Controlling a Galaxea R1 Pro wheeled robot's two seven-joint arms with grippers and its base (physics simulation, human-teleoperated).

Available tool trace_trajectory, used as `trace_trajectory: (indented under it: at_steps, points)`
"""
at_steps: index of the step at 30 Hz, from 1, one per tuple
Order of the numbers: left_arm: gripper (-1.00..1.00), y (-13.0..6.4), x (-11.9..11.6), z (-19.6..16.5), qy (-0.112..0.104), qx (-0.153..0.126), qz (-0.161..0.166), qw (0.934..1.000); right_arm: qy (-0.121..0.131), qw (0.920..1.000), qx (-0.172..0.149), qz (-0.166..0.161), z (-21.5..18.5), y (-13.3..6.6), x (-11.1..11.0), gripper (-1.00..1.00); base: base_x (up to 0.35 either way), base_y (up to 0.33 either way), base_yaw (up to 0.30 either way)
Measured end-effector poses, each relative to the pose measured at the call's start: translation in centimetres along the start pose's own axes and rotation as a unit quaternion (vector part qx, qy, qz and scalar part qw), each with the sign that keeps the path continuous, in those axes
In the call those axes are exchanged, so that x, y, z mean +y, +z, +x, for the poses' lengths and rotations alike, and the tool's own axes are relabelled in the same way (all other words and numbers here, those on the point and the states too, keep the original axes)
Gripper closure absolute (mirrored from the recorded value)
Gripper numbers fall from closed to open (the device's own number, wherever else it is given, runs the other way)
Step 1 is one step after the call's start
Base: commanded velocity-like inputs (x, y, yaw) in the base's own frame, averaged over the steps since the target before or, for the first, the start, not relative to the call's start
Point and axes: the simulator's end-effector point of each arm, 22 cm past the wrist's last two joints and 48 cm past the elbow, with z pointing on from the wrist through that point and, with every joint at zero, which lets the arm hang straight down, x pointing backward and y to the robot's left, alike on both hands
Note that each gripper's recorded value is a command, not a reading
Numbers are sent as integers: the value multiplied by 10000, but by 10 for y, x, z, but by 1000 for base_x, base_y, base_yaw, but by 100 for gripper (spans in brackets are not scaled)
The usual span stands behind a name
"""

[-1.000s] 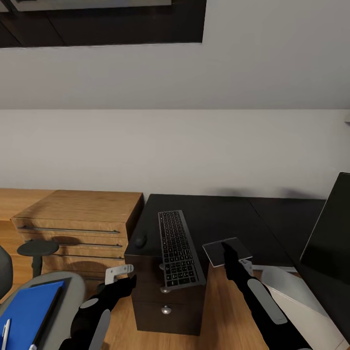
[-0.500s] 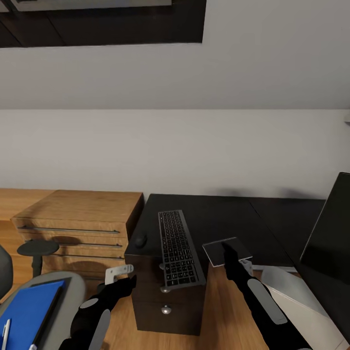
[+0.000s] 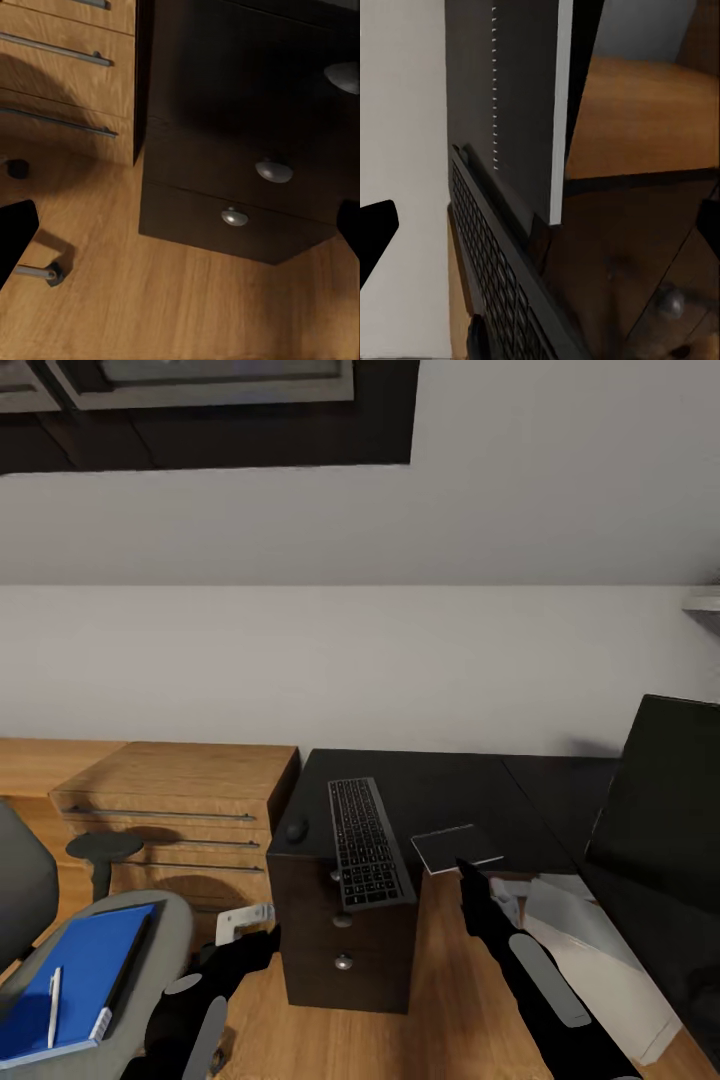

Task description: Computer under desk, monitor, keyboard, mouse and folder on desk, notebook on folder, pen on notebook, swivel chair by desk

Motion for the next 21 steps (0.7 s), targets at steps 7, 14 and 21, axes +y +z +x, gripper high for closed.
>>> trace_trajectory:
  at_steps: [7,14,21]
  points:
    - [-100,0,1,0,-4,0,-5,10000,1,10000,-8,2,0,0,0,-100,-331,0,0]
    - [-100,0,1,0,-8,0,-9,10000,6,10000,-12,1,-1,0,0,-100,-333,0,0]
    - [-100,0,2,0,2,-6,-22,10000,-105,9996,-47,251,-7,-4,2,-100,-228,0,0]
